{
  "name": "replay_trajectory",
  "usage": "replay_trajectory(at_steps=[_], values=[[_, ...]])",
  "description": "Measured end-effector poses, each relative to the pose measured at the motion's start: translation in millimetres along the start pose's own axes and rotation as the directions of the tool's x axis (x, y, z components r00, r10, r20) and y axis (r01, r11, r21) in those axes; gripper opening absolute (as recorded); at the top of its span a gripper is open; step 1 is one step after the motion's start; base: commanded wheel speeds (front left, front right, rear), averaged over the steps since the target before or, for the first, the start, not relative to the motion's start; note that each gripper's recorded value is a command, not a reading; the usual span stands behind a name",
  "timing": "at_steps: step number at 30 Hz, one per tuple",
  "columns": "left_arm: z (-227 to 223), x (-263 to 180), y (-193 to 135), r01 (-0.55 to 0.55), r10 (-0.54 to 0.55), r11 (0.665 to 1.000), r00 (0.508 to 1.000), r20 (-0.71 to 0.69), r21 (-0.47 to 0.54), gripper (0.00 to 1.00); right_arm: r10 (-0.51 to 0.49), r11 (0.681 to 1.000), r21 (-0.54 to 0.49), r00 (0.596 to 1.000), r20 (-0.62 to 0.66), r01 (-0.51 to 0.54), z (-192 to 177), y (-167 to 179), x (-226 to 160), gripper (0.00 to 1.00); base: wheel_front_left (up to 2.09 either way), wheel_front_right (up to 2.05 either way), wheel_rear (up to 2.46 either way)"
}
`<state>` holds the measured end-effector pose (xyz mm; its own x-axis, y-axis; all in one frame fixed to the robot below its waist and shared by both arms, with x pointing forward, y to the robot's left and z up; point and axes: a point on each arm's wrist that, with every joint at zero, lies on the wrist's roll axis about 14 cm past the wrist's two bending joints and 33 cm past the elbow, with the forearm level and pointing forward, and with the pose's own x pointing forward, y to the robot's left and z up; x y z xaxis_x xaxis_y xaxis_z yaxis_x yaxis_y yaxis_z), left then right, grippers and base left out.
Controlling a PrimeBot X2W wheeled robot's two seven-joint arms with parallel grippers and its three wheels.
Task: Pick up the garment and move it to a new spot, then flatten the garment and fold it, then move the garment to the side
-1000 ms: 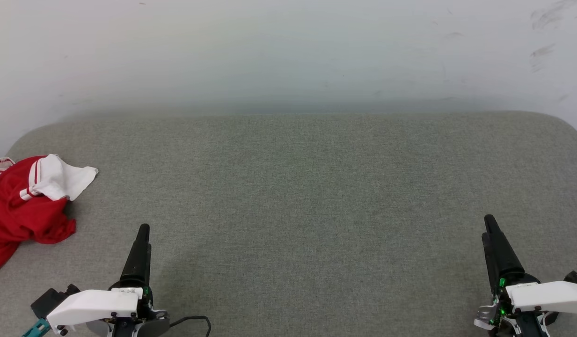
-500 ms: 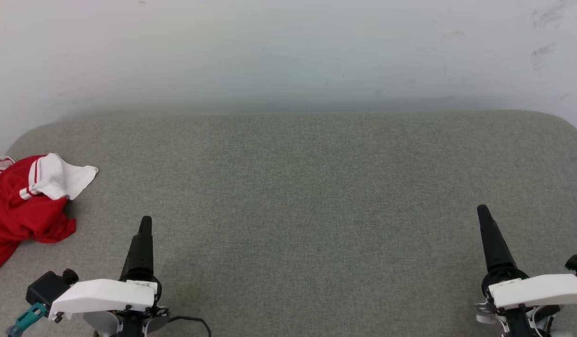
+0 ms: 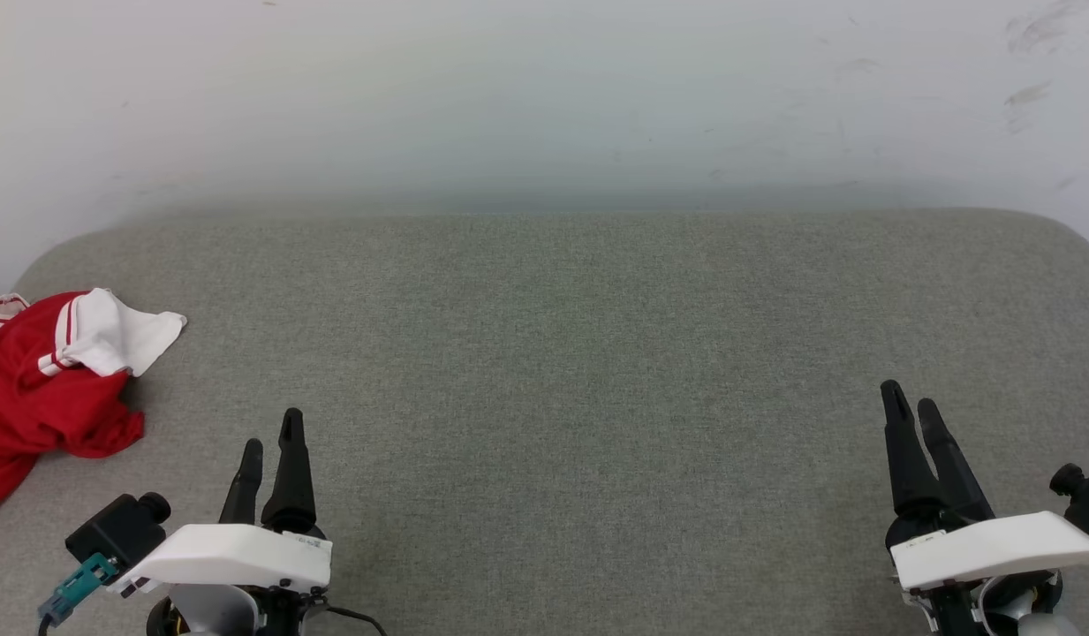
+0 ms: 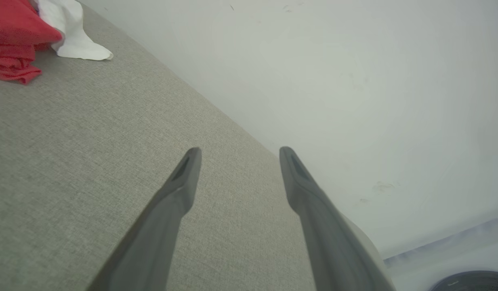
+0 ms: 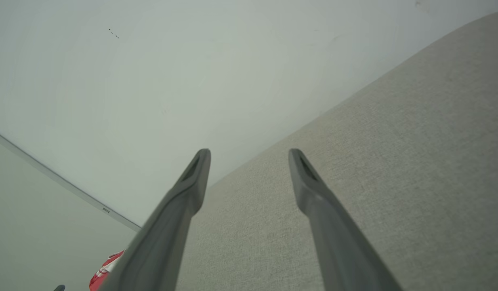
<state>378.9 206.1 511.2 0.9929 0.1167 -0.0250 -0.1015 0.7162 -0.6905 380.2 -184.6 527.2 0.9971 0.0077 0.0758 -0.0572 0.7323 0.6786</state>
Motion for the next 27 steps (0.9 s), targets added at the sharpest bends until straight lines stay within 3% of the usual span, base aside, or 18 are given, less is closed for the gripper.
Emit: replay_trajectory(at_steps=[12,27], values=[[0,-2,-8,0.017,-0.021,0.978,1.0,0.016,0.209,1.0,0.039,0.983,-0.182,0.999,0.009,-0.036,1,9,-1,1.0,0.0,0.0,0.0],[4,-3,-16,0.035,-0.059,0.918,0.997,0.048,0.396,1.0,0.085,0.934,-0.351,0.996,0.021,-0.072,2,19,-2,1.0,0.0,0.0,0.0]])
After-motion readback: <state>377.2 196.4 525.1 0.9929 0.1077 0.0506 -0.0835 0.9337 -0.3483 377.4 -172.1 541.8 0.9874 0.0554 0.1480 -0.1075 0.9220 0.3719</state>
